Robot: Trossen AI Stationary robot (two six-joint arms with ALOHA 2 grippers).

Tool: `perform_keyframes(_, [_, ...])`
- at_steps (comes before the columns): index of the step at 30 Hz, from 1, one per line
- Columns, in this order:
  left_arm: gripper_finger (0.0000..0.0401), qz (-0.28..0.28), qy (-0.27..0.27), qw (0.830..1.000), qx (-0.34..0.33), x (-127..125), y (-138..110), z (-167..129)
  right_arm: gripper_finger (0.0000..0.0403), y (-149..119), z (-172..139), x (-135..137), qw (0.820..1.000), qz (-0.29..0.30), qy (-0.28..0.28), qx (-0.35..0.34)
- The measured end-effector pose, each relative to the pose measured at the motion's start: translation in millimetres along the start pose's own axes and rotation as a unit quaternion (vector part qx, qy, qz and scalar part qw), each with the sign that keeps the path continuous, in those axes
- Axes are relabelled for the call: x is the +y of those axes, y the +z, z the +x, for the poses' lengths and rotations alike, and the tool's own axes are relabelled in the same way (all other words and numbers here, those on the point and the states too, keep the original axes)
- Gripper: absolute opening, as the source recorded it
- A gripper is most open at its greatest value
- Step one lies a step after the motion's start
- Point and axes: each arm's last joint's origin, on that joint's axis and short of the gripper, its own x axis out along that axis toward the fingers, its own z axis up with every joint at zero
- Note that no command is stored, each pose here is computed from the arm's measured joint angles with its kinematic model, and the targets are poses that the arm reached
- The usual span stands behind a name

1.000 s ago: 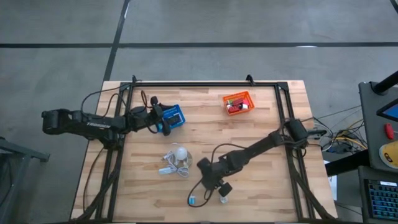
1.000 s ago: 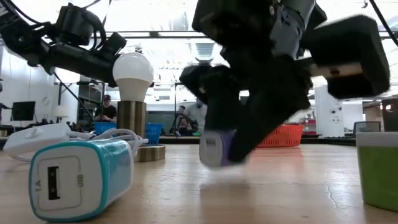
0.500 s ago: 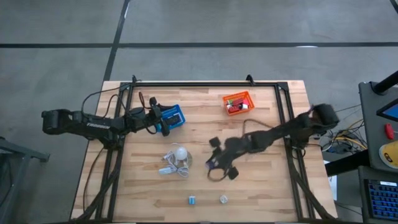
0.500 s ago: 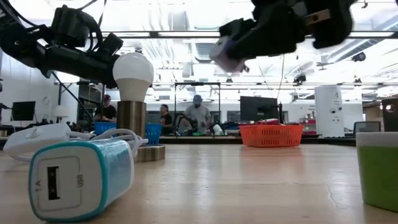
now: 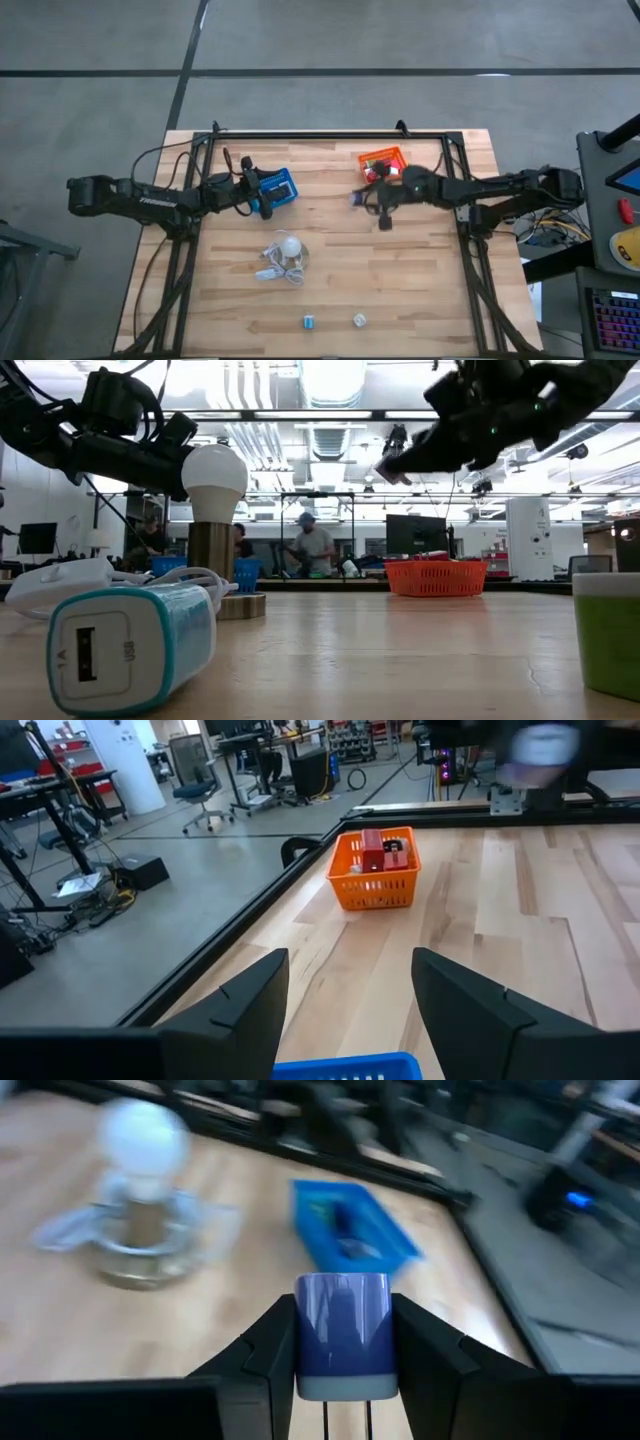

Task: Pick & Place Office items
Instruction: Put the violet charger adapter into the orange bin

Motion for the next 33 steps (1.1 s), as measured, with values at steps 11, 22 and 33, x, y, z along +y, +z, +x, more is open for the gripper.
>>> perform_keyframes(11, [0.0216, 0.003, -0.002, 1.000, -0.006, 0, 1, 0, 0.0118, -41, -23, -67, 0.980, 0.065, -0.173, 0.072])
perform_keyframes(22, [0.0216, 0.005, -0.002, 1.000, -0.006, 0, 1, 0, 0.0118, -59, -36, -91, 0.945, 0.115, -0.280, 0.126])
perform_keyframes(33, [0.0216, 0.005, -0.002, 1.000, -0.006, 0, 1, 0, 0.0118, -75, -43, -92, 0.900, 0.173, -0.343, 0.205])
